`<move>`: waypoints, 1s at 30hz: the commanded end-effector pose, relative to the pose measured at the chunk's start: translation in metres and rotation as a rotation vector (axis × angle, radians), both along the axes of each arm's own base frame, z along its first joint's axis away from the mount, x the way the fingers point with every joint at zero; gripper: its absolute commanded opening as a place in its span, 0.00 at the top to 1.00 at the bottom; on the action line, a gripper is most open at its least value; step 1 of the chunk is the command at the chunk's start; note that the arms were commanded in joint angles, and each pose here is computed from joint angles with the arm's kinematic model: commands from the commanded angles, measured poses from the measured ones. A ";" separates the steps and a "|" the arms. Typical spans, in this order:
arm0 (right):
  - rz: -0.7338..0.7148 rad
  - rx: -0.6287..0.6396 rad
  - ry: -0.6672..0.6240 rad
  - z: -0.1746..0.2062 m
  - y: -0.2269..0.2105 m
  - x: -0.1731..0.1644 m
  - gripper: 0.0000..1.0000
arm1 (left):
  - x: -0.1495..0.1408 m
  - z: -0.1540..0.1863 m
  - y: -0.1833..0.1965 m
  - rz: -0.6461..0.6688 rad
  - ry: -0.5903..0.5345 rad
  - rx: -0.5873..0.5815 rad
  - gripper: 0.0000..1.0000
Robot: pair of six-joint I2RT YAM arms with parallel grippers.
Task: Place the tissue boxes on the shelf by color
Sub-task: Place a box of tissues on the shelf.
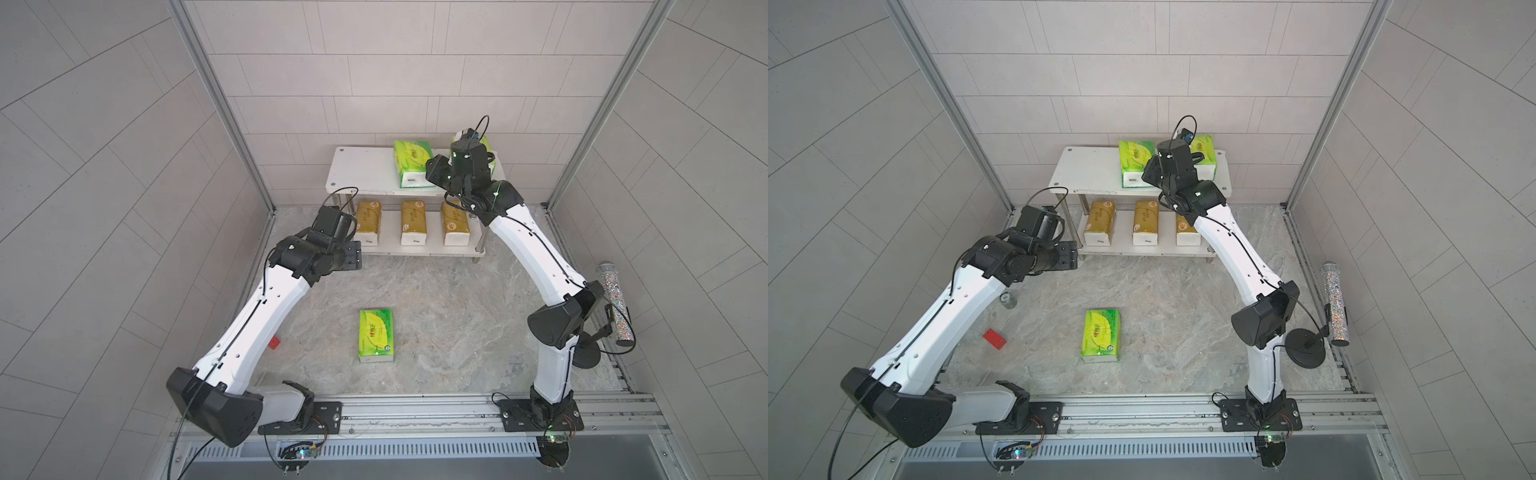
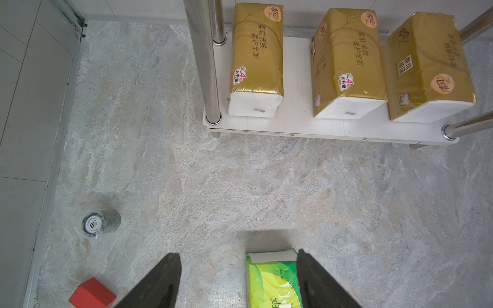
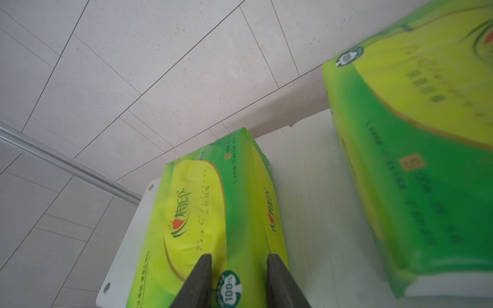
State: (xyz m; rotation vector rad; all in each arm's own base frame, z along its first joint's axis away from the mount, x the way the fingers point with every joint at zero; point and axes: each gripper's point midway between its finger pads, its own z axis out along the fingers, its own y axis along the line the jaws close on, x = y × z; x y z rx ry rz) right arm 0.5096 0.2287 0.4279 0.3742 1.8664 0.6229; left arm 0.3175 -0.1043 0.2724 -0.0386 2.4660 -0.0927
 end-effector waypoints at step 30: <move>-0.195 -0.023 0.011 -0.012 -0.011 0.014 0.64 | -0.003 0.004 0.002 0.003 -0.015 0.003 0.24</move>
